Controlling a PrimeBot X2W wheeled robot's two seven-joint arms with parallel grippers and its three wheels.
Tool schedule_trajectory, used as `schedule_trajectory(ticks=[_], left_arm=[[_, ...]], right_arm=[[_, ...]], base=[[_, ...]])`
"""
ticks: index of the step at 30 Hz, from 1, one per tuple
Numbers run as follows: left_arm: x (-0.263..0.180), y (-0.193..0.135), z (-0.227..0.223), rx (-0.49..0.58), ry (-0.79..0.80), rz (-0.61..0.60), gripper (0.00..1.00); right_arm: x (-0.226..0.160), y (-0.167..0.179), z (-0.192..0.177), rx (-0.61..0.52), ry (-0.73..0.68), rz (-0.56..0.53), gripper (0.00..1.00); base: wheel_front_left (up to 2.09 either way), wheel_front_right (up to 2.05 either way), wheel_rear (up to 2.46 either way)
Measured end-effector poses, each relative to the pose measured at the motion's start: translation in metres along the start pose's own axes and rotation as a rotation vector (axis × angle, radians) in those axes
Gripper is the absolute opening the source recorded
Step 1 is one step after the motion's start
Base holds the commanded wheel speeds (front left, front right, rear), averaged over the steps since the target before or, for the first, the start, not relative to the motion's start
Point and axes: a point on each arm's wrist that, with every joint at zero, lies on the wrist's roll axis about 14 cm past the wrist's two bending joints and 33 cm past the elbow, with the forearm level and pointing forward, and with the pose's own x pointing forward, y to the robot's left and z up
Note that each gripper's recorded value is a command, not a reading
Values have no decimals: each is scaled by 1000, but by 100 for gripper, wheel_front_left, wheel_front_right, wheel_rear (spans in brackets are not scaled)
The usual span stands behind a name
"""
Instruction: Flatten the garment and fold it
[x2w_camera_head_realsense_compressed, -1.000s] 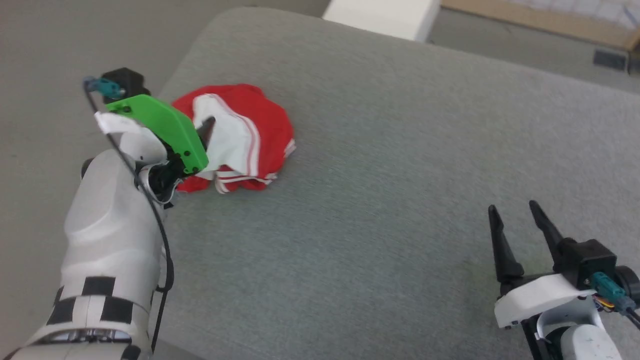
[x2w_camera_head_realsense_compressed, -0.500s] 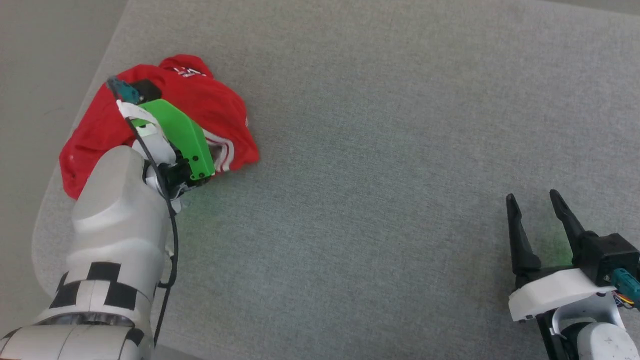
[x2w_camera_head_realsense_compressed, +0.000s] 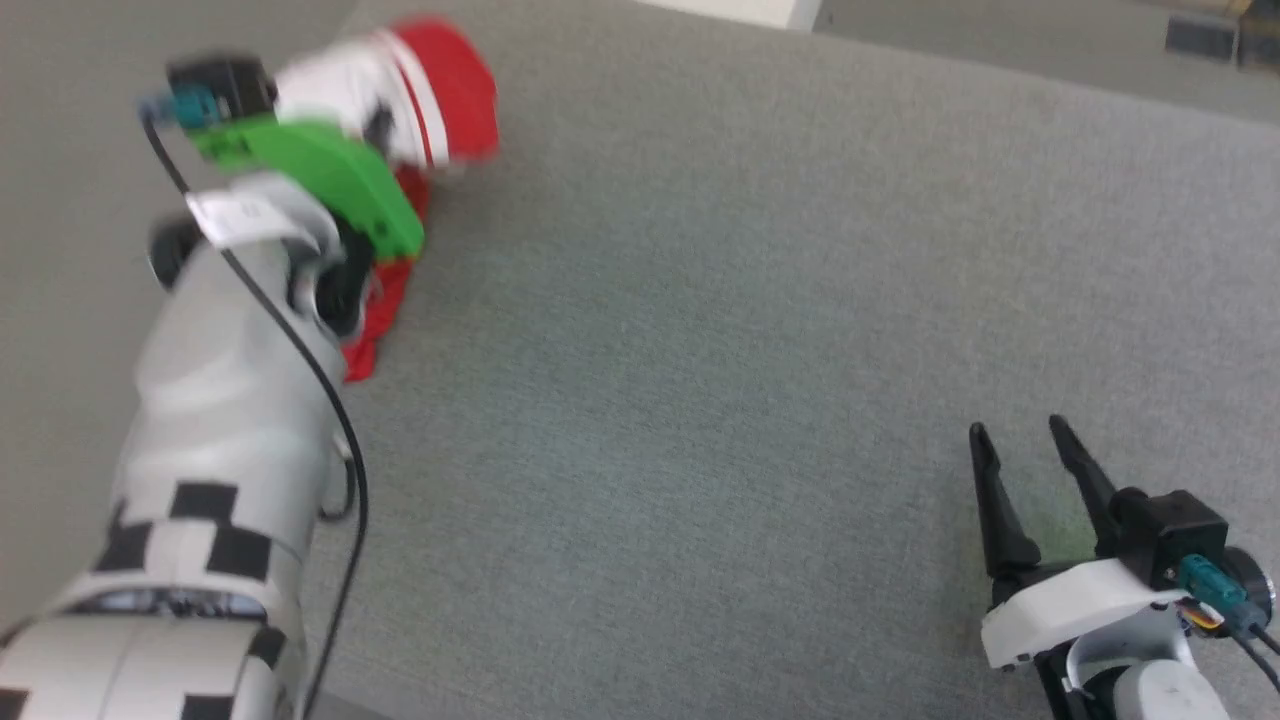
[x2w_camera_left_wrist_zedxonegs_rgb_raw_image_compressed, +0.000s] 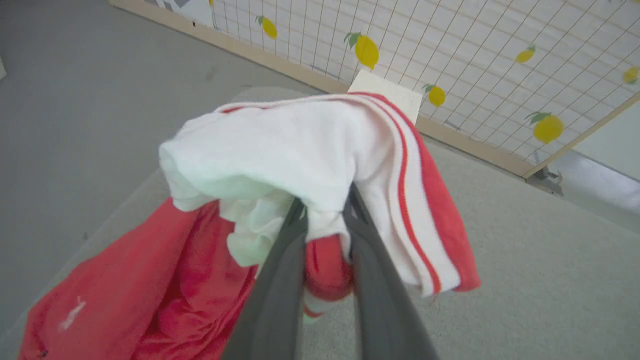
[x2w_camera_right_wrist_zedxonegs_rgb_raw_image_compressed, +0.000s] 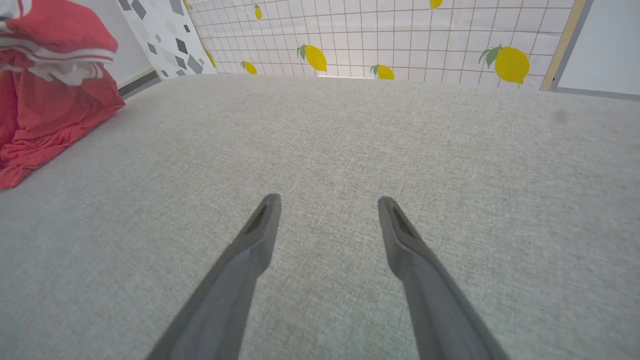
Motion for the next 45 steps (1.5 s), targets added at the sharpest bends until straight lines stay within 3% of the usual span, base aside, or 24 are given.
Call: schedule_trajectory(ticks=[4, 7, 11, 15, 19, 24, 31, 36, 41, 42, 43, 44, 45], left_arm=[[-15, -33, 95, 86, -241, -104, 0], [-39, -80, 154, 188, -383, -228, 0], [-78, -140, 215, 208, -541, -400, 0], [-106, -193, 241, 204, -593, -557, 0], [-113, -239, 228, 195, -535, -685, 0], [-106, -285, 164, 179, -355, -812, 0], [-106, -320, -11, 132, 105, -926, 0], [-130, -308, -136, 149, 482, -925, 0], [-165, -274, -222, 176, 813, -875, 0], [-171, -269, -232, 190, 863, -870, 4], [-177, -268, -235, 190, 892, -873, 44], [-179, -268, -236, 189, 905, -875, 100], [-181, -268, -234, 179, 904, -879, 100]], right_arm=[[-7, 9, 10, 18, -39, 15, 100], [-14, 12, 19, 28, -72, 12, 100], [-28, 1, 26, 37, -104, -34, 100], [-45, -15, 30, 42, -126, -92, 100], [-63, -34, 36, 34, -153, -161, 100], [-93, -71, 44, 20, -188, -292, 100], [-135, -112, 48, 0, -212, -452, 100], [-151, -124, 43, 0, -204, -506, 100], [-148, -120, 40, 5, -193, -493, 100], [-146, -118, 40, 6, -193, -486, 100], [-144, -116, 39, 6, -191, -476, 100], [-143, -114, 39, 6, -190, -470, 100], [-141, -112, 38, 7, -188, -461, 100]], base=[[0, 0, 0], [0, 0, 0], [0, 0, 0], [0, 0, 0], [0, 0, 0], [0, 0, 0], [0, 0, 0], [0, 0, 0], [0, 0, 0], [0, 0, 0], [0, 0, 0], [0, 0, 0], [0, 0, 0]])
